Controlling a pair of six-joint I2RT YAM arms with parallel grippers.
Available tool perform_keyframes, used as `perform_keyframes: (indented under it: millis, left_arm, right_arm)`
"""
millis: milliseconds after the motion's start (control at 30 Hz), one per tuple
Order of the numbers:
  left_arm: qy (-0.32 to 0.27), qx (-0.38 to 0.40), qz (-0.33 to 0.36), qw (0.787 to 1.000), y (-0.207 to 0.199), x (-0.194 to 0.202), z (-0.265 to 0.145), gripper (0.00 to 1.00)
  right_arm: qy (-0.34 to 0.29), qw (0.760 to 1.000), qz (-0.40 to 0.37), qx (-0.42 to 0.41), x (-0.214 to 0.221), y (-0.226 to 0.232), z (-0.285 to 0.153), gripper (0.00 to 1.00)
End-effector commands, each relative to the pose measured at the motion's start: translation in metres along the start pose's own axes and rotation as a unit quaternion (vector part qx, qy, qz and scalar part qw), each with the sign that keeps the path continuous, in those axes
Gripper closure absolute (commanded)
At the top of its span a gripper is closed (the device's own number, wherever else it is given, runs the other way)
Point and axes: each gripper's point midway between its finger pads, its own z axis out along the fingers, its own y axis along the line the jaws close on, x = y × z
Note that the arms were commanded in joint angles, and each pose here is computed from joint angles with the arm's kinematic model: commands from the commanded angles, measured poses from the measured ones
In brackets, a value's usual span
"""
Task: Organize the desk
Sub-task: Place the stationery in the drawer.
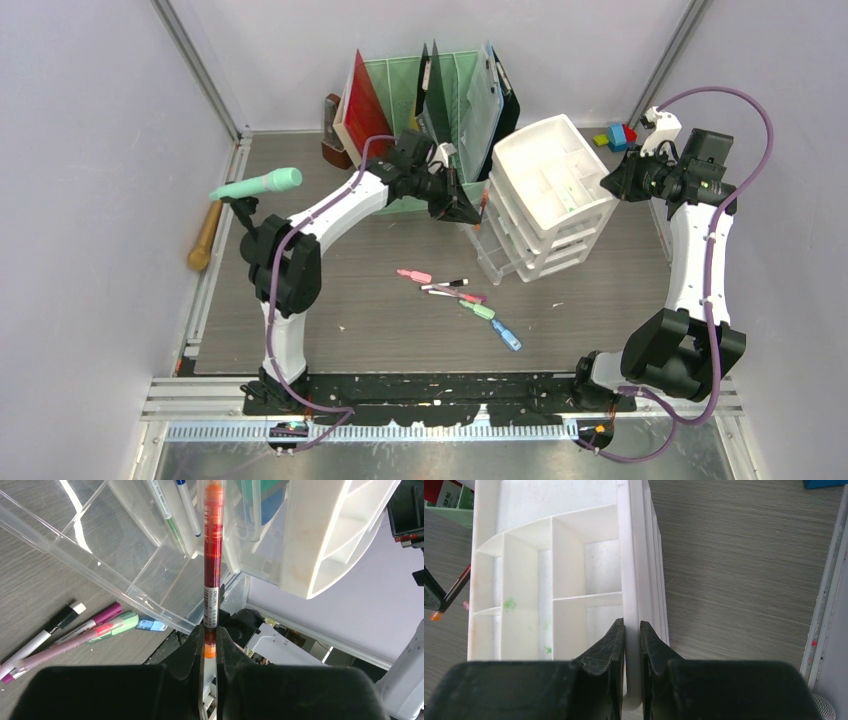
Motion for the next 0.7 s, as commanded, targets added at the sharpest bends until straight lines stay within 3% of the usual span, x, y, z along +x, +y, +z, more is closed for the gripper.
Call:
perform_keyframes:
  millis: [0, 433, 667]
  left_arm:
    - [-0.033, 0.017, -0.018, 0.999, -0.012, -0.017, 0.006, 0.91]
    - [-0.031, 0.025, -0.009, 0.999, -0.017, -0.018, 0.019, 0.72]
    - [-0.043, 0.013, 0.073, 0.996, -0.028, -0.013, -0.002, 0.65]
  right_arm:
    - [0.106, 0.991, 0.081, 0.033, 0.066, -0.016, 0.018, 0.99]
    - [0.107, 0.99, 0.082, 0.033, 0.067, -0.016, 0.019, 0.99]
    - [0.107, 0.99, 0.082, 0.031, 0.067, -0.015, 0.019, 0.99]
